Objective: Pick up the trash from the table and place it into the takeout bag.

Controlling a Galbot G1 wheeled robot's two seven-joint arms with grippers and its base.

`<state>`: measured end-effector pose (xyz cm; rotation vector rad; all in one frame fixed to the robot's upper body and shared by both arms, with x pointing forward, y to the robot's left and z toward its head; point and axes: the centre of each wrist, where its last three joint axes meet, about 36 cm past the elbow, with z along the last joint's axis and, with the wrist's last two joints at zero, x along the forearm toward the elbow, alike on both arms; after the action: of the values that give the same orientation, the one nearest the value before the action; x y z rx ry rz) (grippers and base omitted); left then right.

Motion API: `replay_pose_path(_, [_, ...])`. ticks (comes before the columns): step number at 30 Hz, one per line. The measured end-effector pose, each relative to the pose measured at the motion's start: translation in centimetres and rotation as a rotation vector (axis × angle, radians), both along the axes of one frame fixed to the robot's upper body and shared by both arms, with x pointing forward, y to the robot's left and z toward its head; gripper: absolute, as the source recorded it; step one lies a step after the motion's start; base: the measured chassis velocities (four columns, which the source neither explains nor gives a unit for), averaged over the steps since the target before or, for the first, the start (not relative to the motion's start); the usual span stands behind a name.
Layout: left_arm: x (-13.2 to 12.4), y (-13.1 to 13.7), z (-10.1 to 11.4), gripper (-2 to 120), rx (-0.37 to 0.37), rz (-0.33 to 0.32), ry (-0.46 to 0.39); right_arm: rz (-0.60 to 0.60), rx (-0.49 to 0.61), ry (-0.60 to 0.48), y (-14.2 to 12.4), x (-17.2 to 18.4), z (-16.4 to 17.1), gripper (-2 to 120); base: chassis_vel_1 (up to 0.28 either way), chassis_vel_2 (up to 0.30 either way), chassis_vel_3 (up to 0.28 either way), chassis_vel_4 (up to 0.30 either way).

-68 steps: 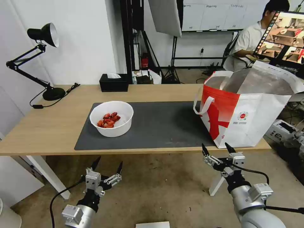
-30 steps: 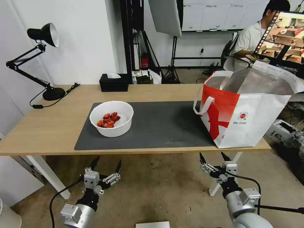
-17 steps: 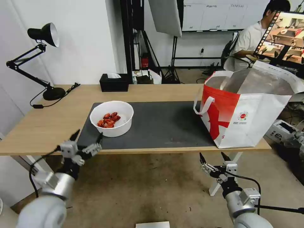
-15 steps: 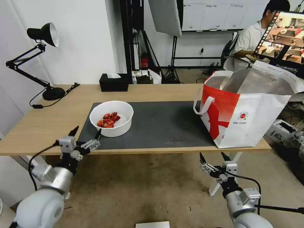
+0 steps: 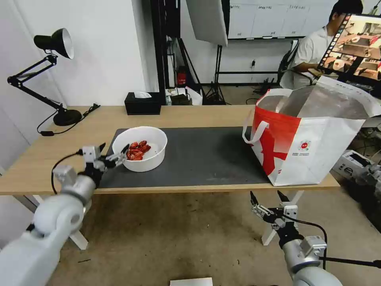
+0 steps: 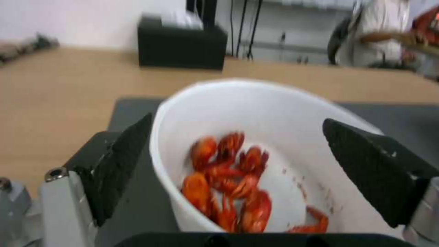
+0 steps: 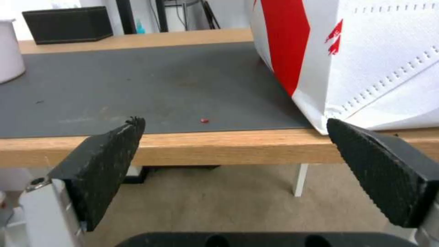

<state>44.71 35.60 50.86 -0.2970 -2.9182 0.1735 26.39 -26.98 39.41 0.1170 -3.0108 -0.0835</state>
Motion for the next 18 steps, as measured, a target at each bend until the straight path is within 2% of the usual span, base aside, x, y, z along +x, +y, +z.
replay_pose_path(1, [0.0,0.0,0.0,100,0.000,0.000,0.000,0.000,0.000,0.000,0.0,0.0,0.0,100,0.000,0.000,0.000,0.000])
replay_pose_path(4, [1.4,2.2,1.0,100,-0.042,0.006,0.119,0.000,0.000,0.000,0.0,0.0,0.0,100,0.000,0.000,0.000,0.000])
replay_pose_path(5, [1.4,2.2,1.0,100,-0.042,0.006,0.119,0.000,0.000,0.000,0.0,0.0,0.0,100,0.000,0.000,0.000,0.000])
replay_pose_path(8, [2.7,3.7,1.4,100,-0.029,0.045,0.205,0.000,0.000,0.000,0.0,0.0,0.0,100,0.000,0.000,0.000,0.000])
replay_pose_path(13, [4.2,3.9,1.4,100,-0.053,0.038,0.253,0.000,0.000,0.001,0.0,0.0,0.0,100,0.000,0.000,0.000,0.000])
replay_pose_path(16, [6.2,3.6,1.8,100,-0.104,0.026,0.314,0.000,0.000,0.001,0.0,0.0,0.0,100,0.000,0.000,0.000,0.000])
replay_pose_path(18, [6.7,3.6,2.0,100,-0.111,0.024,0.330,0.000,0.000,0.001,0.0,0.0,0.0,100,0.000,0.000,0.000,0.000])
